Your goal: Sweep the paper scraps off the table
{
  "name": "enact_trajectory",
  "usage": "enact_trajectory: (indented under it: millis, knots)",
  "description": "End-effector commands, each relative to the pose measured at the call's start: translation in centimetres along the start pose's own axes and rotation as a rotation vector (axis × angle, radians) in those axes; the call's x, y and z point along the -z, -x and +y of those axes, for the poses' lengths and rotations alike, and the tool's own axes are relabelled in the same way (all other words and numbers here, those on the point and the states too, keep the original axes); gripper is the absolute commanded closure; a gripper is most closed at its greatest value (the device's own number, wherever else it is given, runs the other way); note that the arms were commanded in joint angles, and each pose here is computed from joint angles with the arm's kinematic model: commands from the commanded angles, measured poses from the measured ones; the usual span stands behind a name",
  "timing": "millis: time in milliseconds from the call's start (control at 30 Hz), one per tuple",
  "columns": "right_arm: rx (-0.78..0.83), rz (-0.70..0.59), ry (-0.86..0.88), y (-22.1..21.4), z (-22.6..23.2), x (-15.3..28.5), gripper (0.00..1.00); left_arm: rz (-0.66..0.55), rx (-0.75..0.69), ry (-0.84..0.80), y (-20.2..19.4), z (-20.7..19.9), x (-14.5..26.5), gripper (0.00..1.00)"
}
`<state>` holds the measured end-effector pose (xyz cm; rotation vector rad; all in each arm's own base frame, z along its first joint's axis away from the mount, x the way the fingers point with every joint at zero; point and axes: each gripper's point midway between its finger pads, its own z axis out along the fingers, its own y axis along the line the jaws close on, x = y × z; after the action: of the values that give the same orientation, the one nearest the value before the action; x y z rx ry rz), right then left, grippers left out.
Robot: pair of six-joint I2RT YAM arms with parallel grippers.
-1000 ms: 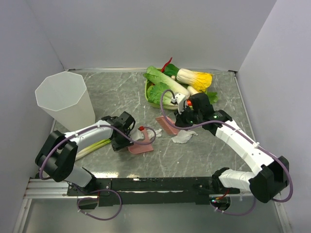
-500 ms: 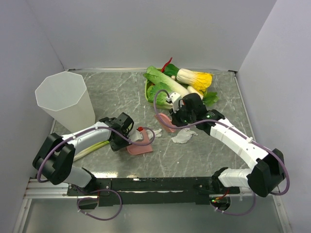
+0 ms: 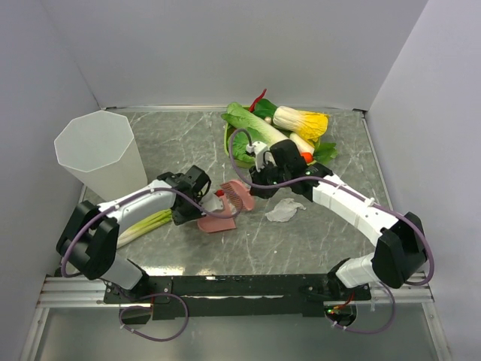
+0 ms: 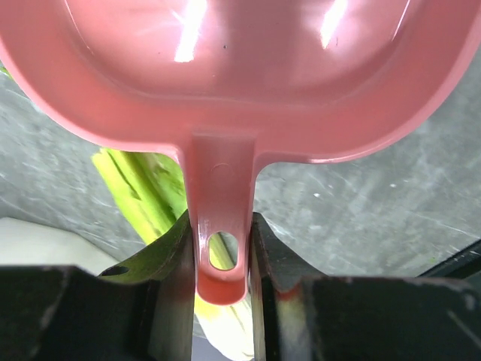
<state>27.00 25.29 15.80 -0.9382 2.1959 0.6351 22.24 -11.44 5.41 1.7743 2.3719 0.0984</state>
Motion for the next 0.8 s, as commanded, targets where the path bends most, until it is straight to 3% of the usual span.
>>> enact_trajectory:
  millis: [0, 133, 467, 767]
  knots:
    - [-0.069, -0.125, 0.173, 4.6, 3.8, 0.8, 1.00, -0.020, -0.023, 0.026, 1.6, 1.4, 0.3, 0.99]
    - [-0.078, -0.124, 0.173, 5.3, 4.1, 2.0, 1.00, -0.015, -0.035, 0.036, 2.1, 2.0, 0.4, 0.99]
    - [-0.035, -0.142, -0.046, 3.1, -0.4, 5.6, 1.00, 0.028, -0.030, 0.082, -0.8, 1.8, 4.1, 0.99]
    - [-0.025, -0.119, -0.175, 1.9, -2.9, 5.0, 1.00, 0.118, -0.022, 0.072, -4.3, 0.4, 4.3, 0.99]
